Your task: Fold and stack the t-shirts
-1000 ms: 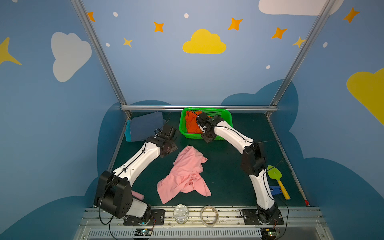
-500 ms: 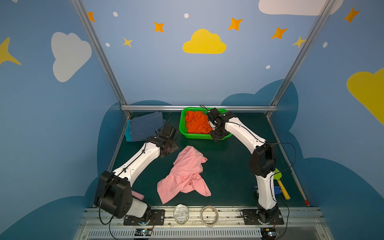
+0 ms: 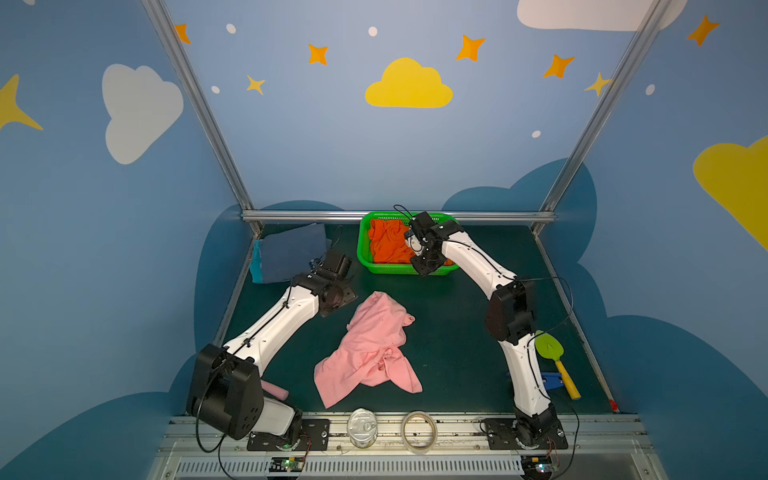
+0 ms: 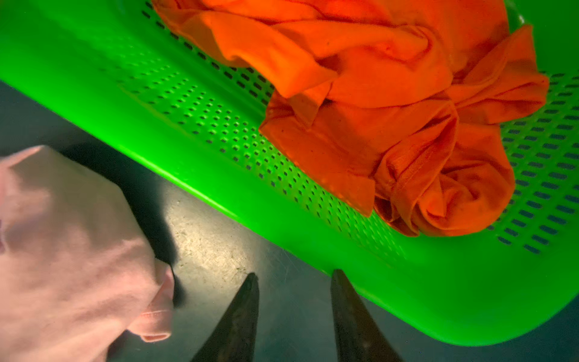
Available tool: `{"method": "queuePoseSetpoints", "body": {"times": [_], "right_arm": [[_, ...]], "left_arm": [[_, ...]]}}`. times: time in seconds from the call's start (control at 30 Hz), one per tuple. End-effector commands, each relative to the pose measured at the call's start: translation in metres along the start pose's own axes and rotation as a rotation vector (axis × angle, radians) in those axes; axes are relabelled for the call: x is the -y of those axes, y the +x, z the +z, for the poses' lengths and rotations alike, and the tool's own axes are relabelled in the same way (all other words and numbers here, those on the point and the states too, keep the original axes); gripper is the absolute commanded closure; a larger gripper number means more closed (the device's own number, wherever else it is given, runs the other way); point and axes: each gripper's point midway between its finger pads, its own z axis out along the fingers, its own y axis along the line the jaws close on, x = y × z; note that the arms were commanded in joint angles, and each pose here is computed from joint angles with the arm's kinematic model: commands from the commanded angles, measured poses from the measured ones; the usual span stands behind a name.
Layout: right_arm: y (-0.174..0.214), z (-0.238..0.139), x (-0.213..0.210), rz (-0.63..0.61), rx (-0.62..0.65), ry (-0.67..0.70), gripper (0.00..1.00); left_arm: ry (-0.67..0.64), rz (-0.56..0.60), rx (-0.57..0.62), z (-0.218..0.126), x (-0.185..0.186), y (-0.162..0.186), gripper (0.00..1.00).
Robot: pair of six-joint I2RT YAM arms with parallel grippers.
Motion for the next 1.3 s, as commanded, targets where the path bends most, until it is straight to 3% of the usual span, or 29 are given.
{"method": "queuePoseSetpoints", "body": {"times": [0.0, 0.17, 0.37, 0.47, 0.6, 0.67, 0.73, 0.93, 1.1, 1.27], "right_arm": [[0.026, 0.014, -0.006, 0.025, -0.102, -0.072, 0.72], [0.046, -0.002, -0.01, 0.065, -0.123, -0.1, 0.88], [0.062, -0.023, -0.01, 0.079, -0.112, -0.099, 0.91], [0.049, -0.037, -0.006, 0.047, -0.013, -0.077, 0.65], [0.019, -0.051, -0.005, -0.069, 0.144, -0.006, 0.42], [0.007, -0.046, -0.006, -0.161, 0.179, 0.028, 0.36], [-0.002, -0.036, -0.008, -0.217, 0.18, 0.046, 0.19], [-0.014, -0.003, -0.025, -0.207, 0.083, -0.012, 0.19], [-0.026, 0.026, -0.033, -0.248, 0.083, -0.021, 0.2], [-0.031, 0.038, -0.016, -0.137, 0.062, -0.033, 0.39]], "left_arm": [[-0.006, -0.001, 0.0, -0.003, -0.005, 0.004, 0.3], [-0.002, 0.005, -0.01, 0.0, -0.001, 0.003, 0.3], [0.013, 0.008, -0.017, 0.002, 0.004, 0.004, 0.3], [0.013, 0.012, -0.014, 0.001, 0.003, 0.003, 0.3], [0.003, 0.013, -0.015, 0.002, 0.0, 0.005, 0.3], [-0.002, 0.013, -0.014, 0.002, -0.002, 0.006, 0.3], [-0.007, 0.013, -0.012, 0.002, -0.004, 0.006, 0.3], [-0.033, 0.027, -0.008, 0.001, -0.009, 0.005, 0.27], [-0.042, 0.037, -0.015, 0.002, -0.008, 0.005, 0.25], [-0.051, 0.041, -0.046, 0.007, -0.009, 0.01, 0.25]]}}
